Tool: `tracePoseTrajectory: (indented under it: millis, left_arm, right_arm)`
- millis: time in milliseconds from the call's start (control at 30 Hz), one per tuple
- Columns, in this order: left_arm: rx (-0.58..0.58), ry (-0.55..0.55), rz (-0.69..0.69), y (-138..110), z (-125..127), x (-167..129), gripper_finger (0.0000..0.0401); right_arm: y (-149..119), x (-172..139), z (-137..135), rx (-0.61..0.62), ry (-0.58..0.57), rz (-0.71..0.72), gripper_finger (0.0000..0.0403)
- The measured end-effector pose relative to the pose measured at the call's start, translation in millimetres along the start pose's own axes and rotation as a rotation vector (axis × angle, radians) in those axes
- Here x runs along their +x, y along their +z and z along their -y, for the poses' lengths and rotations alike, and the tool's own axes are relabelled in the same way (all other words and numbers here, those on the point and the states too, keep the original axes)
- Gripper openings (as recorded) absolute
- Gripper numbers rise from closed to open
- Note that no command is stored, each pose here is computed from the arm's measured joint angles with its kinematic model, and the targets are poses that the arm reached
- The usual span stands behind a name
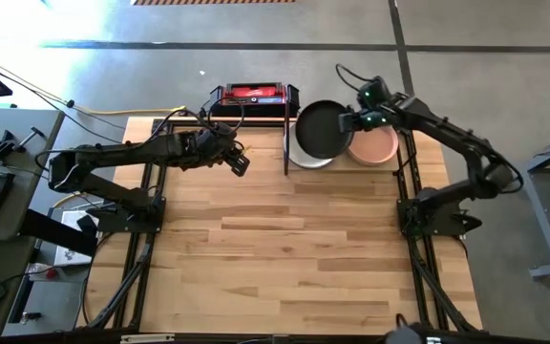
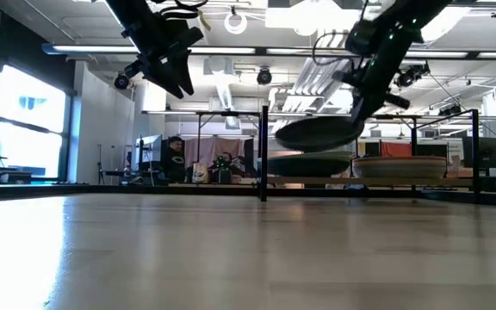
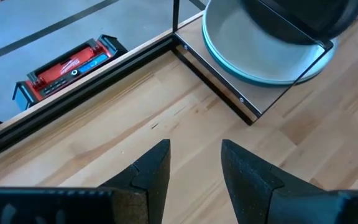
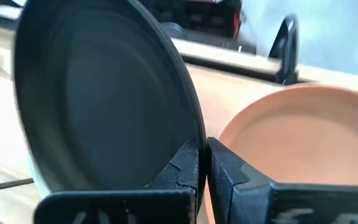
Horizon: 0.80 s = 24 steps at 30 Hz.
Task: Place and stack plates onto a shelf
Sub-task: Stack the black plate on top of the light blue plate on the shelf
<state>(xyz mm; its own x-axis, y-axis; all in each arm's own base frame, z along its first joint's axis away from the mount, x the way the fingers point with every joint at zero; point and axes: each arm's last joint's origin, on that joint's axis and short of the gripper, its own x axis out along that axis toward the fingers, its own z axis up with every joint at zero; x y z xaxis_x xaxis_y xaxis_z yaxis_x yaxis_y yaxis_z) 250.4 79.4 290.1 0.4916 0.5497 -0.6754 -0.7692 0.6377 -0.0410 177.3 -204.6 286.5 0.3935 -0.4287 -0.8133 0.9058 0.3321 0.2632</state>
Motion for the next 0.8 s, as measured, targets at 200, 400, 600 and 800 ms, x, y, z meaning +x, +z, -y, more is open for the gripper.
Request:
tracePoseTrajectory:
  millis: [200, 400, 600, 800]
  left_arm:
    - [0.005, 0.0, 0.0, 0.0, 0.0, 0.0, 0.0133]
    - [0.029, 0.0, 0.0, 0.0, 0.0, 0.0, 0.0133]
    - [0.029, 0.0, 0.0, 0.0, 0.0, 0.0, 0.0133]
    - [0.03, 0.0, 0.0, 0.0, 0.0, 0.0, 0.0133]
  right_arm:
    - [0.2, 28.5, -0.1, 0.066, 0.029, -0.104, 0.0]
    - [-0.3, 38.5, -1.1, 0.122, 0.048, -0.141, 0.0]
    - [-0.7, 40.0, -1.7, 0.144, 0.048, -0.148, 0.0]
    - [-2.0, 40.2, -7.2, 0.127, 0.063, -0.142, 0.0]
